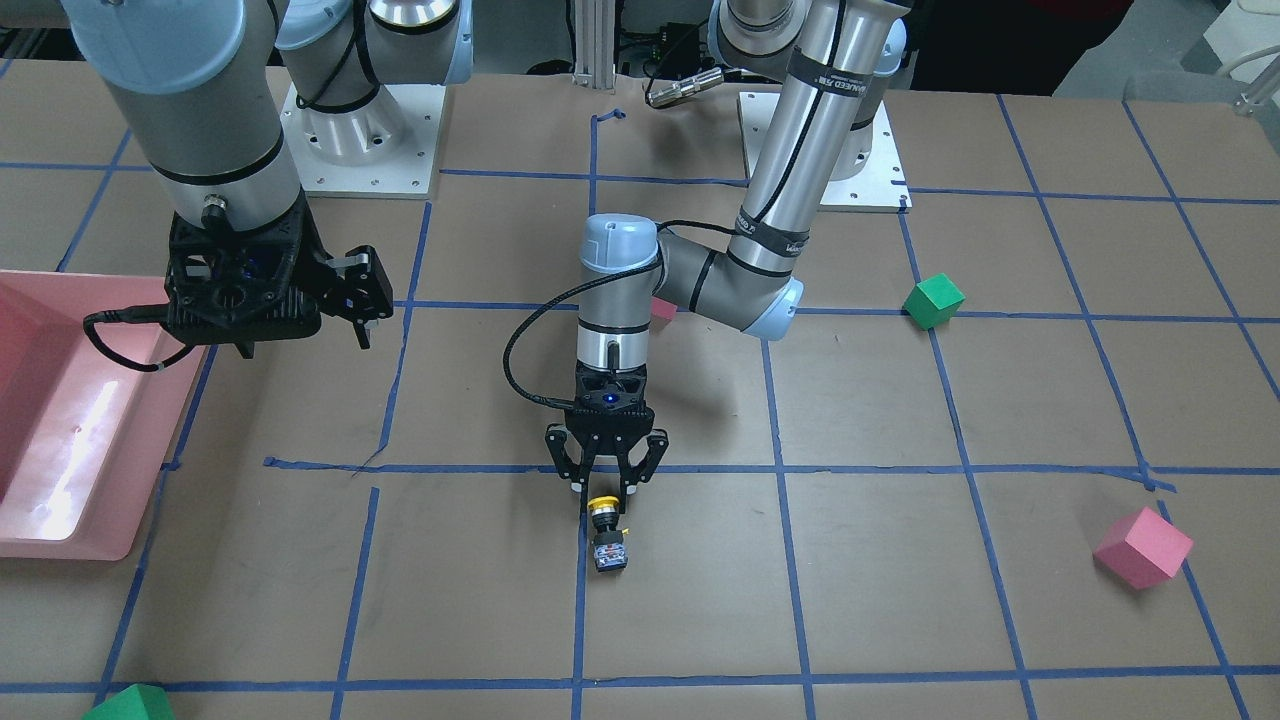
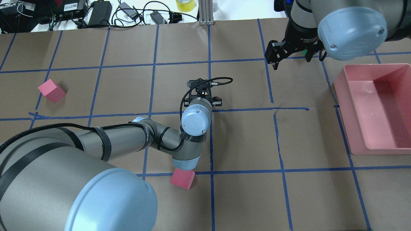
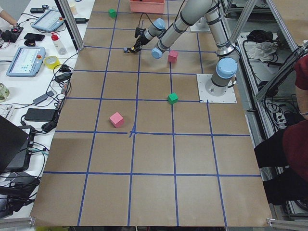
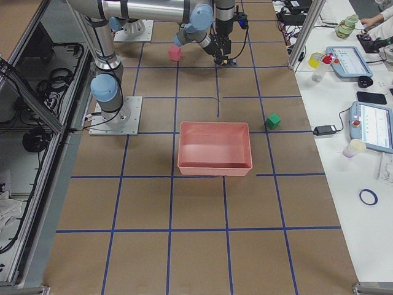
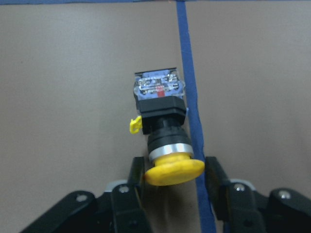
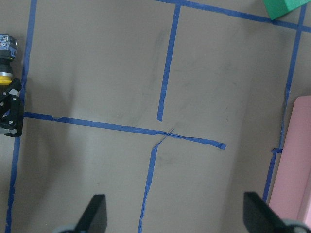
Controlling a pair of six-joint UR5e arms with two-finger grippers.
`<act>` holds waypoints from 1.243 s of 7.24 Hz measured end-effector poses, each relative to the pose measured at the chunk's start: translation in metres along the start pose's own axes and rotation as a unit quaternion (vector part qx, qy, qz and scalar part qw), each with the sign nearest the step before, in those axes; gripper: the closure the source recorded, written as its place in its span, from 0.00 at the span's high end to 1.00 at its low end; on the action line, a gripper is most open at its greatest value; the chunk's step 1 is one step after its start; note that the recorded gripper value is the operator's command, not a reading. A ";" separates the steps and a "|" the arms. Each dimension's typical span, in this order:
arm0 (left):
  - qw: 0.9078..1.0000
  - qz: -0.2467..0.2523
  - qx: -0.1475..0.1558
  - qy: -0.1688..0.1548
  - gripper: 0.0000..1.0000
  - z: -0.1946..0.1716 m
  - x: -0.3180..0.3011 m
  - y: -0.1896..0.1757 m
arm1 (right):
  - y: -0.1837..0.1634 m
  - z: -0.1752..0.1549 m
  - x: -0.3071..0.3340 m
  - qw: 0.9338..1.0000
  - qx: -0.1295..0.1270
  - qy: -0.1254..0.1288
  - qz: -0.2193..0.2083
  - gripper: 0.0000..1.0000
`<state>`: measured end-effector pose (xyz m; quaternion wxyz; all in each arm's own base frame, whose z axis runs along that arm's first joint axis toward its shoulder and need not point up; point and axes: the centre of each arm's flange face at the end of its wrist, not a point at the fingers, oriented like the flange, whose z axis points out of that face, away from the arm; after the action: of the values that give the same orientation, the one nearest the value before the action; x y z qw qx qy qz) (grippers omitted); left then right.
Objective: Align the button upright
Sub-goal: 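Grasp the button body with the left gripper, then rotate the button with the left gripper and stand it cap-up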
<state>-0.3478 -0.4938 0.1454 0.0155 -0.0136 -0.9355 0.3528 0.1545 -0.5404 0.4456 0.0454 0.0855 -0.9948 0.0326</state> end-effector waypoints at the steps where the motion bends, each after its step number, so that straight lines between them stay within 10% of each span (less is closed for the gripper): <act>1: 1.000 0.005 0.009 -0.001 0.37 -0.005 0.002 -0.011 | 0.000 0.000 0.000 1.000 0.000 0.001 0.000 1.00; 2: 1.000 0.008 0.019 -0.001 0.22 -0.012 0.005 -0.028 | 0.000 0.001 0.001 1.000 -0.001 0.001 0.001 1.00; 5: 1.000 0.018 0.001 -0.008 0.25 -0.037 0.012 -0.074 | 0.000 0.001 0.001 1.000 -0.001 0.000 0.004 1.00; 9: 0.983 -0.047 -0.178 0.012 0.30 -0.046 0.000 -0.134 | -0.001 0.004 0.001 1.000 -0.002 0.000 0.005 1.00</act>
<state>-0.3482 -0.5637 0.2687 0.0409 0.0239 -0.9826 0.1796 0.1532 -0.5422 0.4422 0.0456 0.0806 -0.9952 0.0304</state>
